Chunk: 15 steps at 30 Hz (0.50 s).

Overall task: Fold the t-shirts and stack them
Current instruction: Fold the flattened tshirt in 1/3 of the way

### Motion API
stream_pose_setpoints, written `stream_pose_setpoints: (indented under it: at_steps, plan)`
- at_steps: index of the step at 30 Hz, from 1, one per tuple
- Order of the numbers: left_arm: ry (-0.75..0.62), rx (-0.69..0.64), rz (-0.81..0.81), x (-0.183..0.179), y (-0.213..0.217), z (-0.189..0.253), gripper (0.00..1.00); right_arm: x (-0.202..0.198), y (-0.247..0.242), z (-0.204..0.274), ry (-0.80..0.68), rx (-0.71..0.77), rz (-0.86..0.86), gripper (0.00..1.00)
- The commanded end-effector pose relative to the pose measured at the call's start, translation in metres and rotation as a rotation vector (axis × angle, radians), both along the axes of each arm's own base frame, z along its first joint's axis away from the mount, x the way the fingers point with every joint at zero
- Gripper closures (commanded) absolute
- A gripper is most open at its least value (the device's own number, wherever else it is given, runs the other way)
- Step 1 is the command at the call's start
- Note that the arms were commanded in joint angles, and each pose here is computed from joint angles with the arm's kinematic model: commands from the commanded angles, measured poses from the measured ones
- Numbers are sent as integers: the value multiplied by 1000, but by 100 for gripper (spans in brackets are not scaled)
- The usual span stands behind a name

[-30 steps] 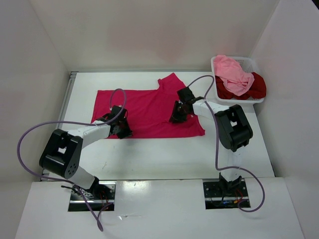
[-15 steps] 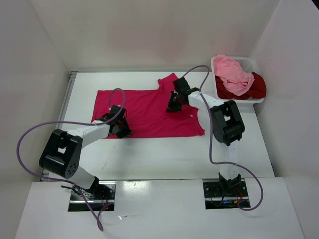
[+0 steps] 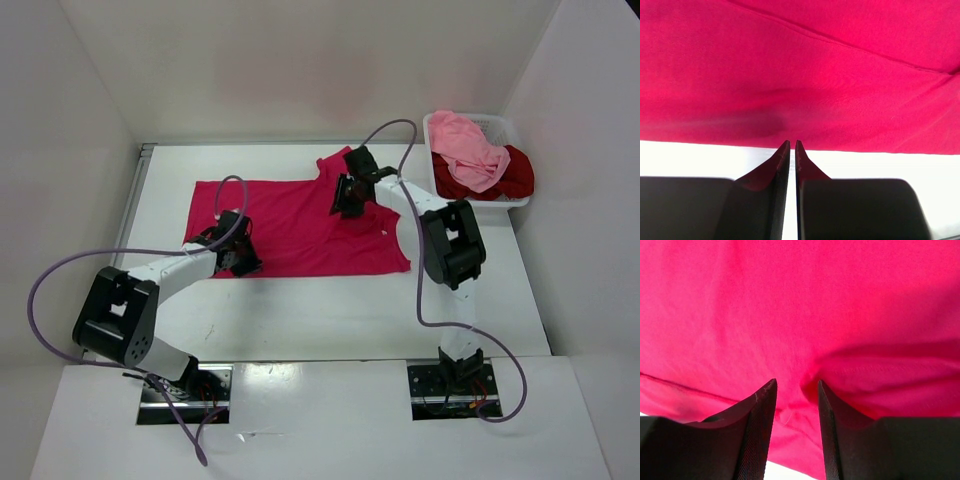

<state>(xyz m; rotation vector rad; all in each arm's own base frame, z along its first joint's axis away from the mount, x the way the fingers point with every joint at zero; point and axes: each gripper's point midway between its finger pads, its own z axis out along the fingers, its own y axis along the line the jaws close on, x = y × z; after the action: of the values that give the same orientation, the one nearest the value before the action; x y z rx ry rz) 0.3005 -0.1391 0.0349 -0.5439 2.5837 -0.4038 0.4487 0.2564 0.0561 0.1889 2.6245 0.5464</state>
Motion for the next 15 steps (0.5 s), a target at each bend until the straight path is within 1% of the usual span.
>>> stream_pose_setpoints:
  at_steps: [1,3,4,5,6,7,9,11,13,15]
  plan:
    - [-77,28,0,13,5,24,86,-2,-9,54,-130,-22,-5,56]
    - [-84,52,-18,14,8,23,86,-12,-16,55,-135,-32,-14,61]
    - [-90,60,-12,16,9,26,86,-16,-16,53,-130,-23,-6,72]
    - [-86,77,-19,16,11,23,86,-27,-19,38,-88,-34,2,78]
    - [-86,85,-30,18,11,23,86,-30,-21,36,-87,-34,2,84]
    - [-78,88,-31,18,11,20,86,-38,-24,23,-60,-47,3,94]
    - [-73,96,-40,23,10,18,86,-43,-31,13,-43,-74,-8,98]
    - [-70,94,-55,27,7,15,86,-49,-38,1,-23,-105,-20,98]
    - [-60,97,-43,31,10,12,86,-48,-41,1,-30,-119,-19,99]
    - [-73,80,-50,39,8,18,86,-46,-46,-4,-23,-129,-22,99]
